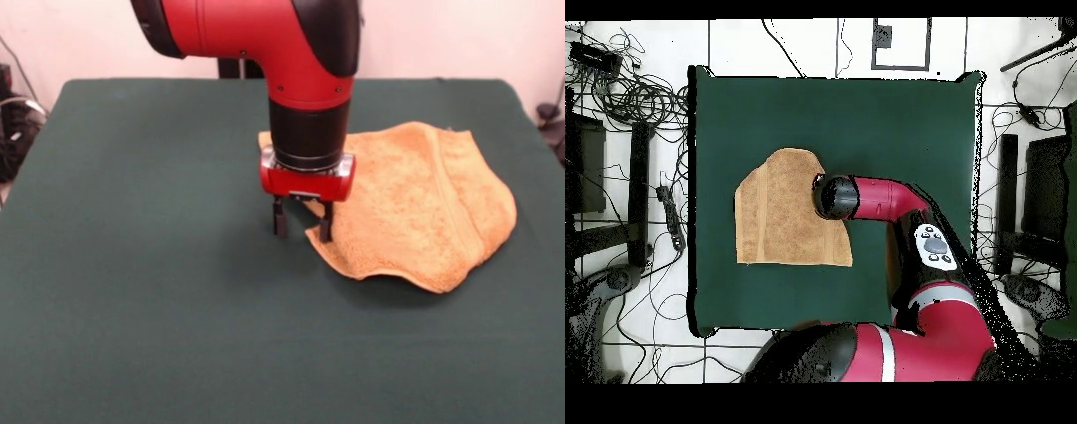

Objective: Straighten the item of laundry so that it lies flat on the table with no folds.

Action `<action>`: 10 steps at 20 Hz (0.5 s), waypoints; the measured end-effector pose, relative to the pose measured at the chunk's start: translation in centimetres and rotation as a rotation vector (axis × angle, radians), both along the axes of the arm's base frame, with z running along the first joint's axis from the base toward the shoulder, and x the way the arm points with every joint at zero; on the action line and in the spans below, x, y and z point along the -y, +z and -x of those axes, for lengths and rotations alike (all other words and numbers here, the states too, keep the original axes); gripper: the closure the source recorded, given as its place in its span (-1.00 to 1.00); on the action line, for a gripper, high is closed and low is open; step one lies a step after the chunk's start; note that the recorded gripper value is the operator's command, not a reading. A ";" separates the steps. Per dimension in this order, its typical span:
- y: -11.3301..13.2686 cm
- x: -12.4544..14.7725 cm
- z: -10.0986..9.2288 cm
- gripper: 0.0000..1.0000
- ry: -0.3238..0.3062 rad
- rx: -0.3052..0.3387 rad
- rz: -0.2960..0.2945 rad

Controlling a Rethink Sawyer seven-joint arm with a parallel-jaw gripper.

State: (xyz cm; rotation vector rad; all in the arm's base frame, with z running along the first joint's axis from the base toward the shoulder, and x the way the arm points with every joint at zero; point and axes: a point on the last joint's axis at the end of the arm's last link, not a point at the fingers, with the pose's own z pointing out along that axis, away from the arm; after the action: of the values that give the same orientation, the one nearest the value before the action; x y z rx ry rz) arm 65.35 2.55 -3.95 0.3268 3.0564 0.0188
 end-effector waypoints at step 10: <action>-0.1 -0.2 0.0 -1.00 0.000 -0.001 -0.001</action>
State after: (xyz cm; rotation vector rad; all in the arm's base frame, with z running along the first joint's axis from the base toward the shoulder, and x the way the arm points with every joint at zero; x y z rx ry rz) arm 65.32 2.72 -4.02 0.3271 3.0579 0.0208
